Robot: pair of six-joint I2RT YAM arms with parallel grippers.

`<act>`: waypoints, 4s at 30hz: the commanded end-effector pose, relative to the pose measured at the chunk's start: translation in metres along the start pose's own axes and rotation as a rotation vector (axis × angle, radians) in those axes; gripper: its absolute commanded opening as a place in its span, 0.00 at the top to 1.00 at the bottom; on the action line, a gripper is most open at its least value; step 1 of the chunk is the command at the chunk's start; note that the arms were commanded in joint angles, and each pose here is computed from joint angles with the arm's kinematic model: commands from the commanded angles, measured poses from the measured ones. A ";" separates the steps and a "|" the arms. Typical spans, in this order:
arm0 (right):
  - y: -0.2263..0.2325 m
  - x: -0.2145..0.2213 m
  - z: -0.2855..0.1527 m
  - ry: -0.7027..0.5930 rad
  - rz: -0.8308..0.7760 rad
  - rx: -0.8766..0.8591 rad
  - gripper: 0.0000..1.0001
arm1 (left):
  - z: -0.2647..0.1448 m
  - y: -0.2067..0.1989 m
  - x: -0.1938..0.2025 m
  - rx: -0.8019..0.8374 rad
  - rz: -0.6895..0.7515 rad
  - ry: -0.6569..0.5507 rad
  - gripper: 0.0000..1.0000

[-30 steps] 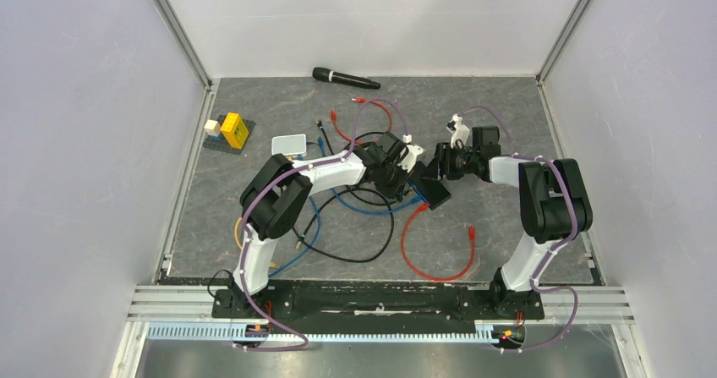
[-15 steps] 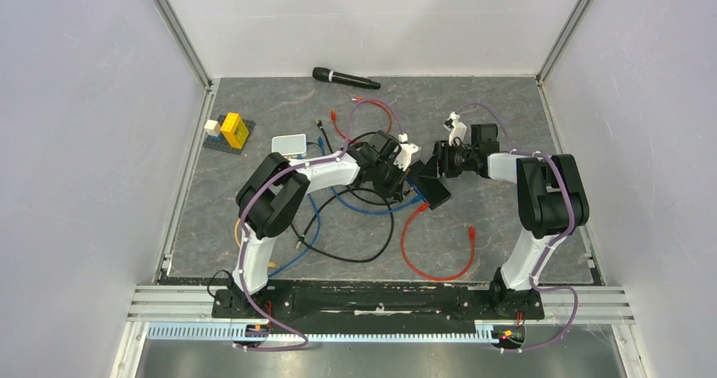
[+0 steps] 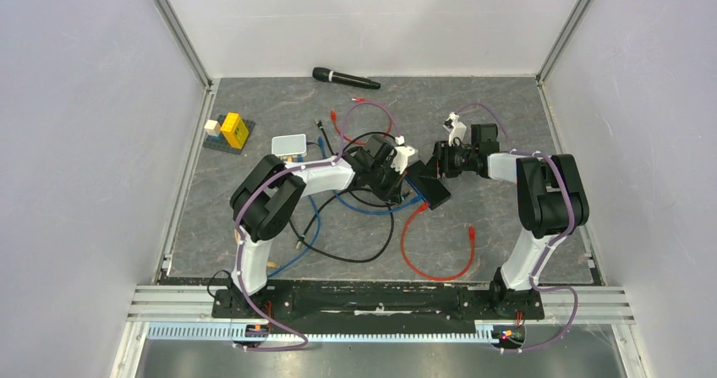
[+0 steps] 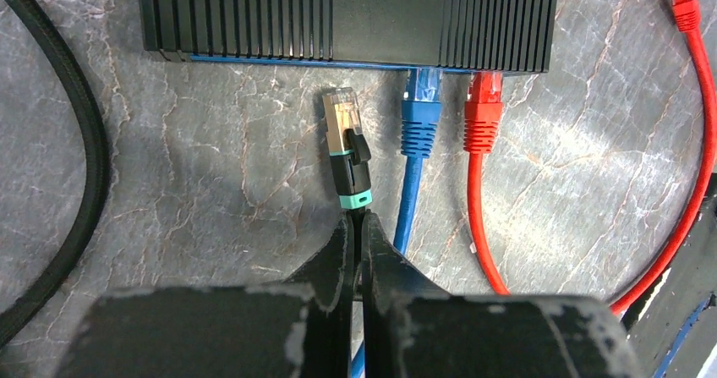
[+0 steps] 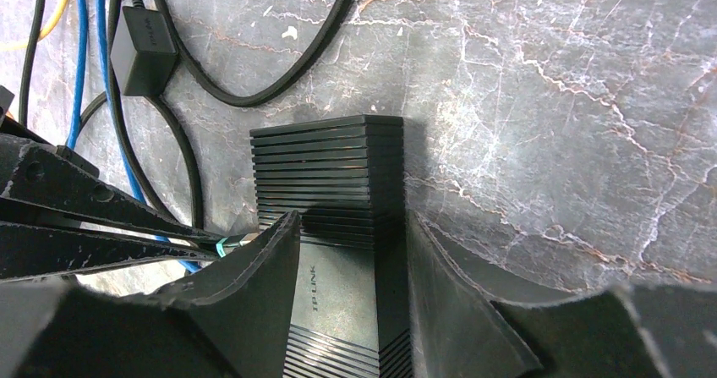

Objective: Insert the plug into the switch port
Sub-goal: Insert the connector into the switch port.

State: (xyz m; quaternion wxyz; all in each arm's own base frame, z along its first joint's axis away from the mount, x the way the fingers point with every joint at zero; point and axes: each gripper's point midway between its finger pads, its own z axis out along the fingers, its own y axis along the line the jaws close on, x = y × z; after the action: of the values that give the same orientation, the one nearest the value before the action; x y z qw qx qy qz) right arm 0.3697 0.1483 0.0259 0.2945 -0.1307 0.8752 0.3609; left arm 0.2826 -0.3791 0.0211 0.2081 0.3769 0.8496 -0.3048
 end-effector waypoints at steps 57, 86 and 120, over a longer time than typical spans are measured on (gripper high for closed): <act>-0.001 0.034 0.005 0.092 0.060 -0.051 0.49 | 0.002 -0.014 -0.014 0.248 -0.206 -0.113 0.98; 0.003 0.069 0.004 0.152 0.156 -0.074 0.50 | 0.020 0.003 -0.005 0.248 -0.359 -0.169 0.98; 0.000 0.068 -0.005 0.067 0.249 -0.078 0.51 | 0.007 -0.022 -0.017 0.479 -0.398 -0.289 0.98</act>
State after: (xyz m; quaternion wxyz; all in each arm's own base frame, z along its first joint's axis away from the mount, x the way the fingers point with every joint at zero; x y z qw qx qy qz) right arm 0.3550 0.1452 0.0235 0.3066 -0.0938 0.8437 0.4305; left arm 0.2664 -0.3936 0.0225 0.1488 0.1914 0.7926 -0.5595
